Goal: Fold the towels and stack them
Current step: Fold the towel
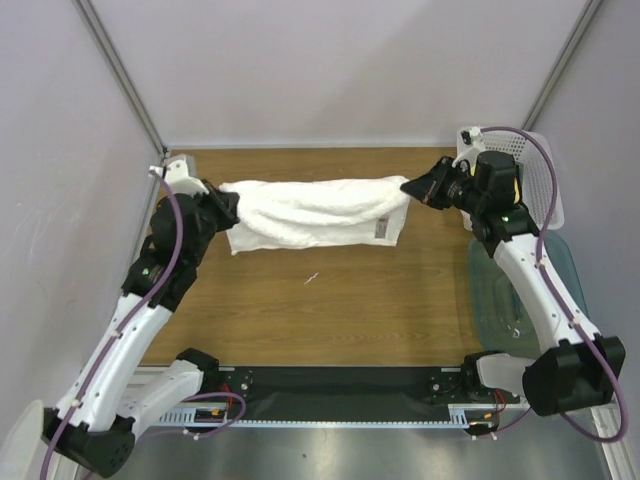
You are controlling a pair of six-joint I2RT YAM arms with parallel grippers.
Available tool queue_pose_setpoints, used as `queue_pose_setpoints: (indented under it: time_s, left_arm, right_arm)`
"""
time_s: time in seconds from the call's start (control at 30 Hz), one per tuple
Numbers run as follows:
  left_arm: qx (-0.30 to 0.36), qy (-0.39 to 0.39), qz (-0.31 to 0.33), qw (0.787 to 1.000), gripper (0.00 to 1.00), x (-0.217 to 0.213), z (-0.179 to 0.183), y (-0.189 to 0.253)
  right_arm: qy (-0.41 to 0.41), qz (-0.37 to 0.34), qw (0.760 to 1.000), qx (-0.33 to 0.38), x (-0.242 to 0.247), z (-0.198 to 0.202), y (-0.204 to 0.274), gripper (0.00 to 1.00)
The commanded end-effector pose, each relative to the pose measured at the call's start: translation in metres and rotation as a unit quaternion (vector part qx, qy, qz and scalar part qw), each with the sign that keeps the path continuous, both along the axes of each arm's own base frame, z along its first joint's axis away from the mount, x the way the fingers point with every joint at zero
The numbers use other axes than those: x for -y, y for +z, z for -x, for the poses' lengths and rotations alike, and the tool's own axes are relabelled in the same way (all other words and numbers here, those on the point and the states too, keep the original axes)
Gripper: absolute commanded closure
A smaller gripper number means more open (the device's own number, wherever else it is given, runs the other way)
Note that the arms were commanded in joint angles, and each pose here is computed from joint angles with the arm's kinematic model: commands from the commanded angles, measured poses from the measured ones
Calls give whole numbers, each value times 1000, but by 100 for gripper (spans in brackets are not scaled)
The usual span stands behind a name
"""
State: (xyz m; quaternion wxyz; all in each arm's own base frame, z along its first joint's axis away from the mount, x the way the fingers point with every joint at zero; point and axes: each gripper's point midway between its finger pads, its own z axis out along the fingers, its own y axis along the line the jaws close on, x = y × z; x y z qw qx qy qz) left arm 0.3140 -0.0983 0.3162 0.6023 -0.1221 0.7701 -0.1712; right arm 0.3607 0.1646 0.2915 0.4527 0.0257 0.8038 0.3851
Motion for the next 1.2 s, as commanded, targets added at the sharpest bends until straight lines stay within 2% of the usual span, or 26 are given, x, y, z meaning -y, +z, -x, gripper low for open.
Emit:
queue_pose_setpoints:
  time_s: [0.0, 0.2, 0.3, 0.43, 0.53, 0.67, 0.77, 0.83, 0.87, 0.93, 0.97, 1.0, 1.03, 1.07, 1.17]
  left_arm:
    - [4, -28, -5, 1000, 100, 2, 17, 16]
    - [-73, -29, 8, 997, 100, 10, 15, -31]
    - [-75, -46, 22, 996, 100, 17, 19, -35]
    - [-49, -81, 34, 995, 100, 21, 41, -32]
    - [-57, -96, 31, 993, 100, 22, 55, -43]
    - [-79, -77, 16, 994, 100, 15, 54, -61]
    - [-96, -60, 2, 994, 100, 17, 34, -74]
    - [-88, -58, -4, 994, 100, 20, 18, -73]
    - [-63, -58, -6, 996, 100, 23, 2, -60]
    - [-62, -58, -17, 996, 100, 28, -25, -63]
    - [-14, -66, -18, 998, 100, 33, -42, -37]
    - [-15, -77, -24, 997, 100, 37, -57, -40]
    - [0, -79, -30, 996, 99, 39, -67, -29]
    - [35, -84, -49, 995, 100, 40, -77, 1]
    - [70, -88, -89, 990, 100, 42, -96, 23]
  right_arm:
    - [-6, -15, 999, 29, 2, 15, 35, 100]
    - [-25, -6, 1000, -12, 10, 23, 12, 100]
    - [-20, -8, 1000, -14, 10, 27, 15, 100]
    - [-15, 1, 1000, -21, 12, 43, 15, 100]
    - [-14, 8, 999, -28, 15, 58, 8, 100]
    - [-32, 18, 998, -49, 21, 60, -17, 100]
    - [-39, 18, 997, -57, 21, 47, -32, 100]
    - [-36, 13, 999, -38, 18, 30, -26, 100]
    - [-36, 12, 998, -41, 16, 15, -31, 100]
    - [-30, 8, 999, -18, 14, -5, -15, 100]
    - [-29, 9, 999, -15, 13, -15, -14, 100]
    - [-26, 14, 1000, -11, 12, -29, -16, 100]
    - [-21, 11, 1000, 10, 10, -40, 2, 100]
    - [-17, 15, 999, 25, 9, -48, 11, 100]
    - [-12, 28, 998, 63, 9, -69, 30, 100]
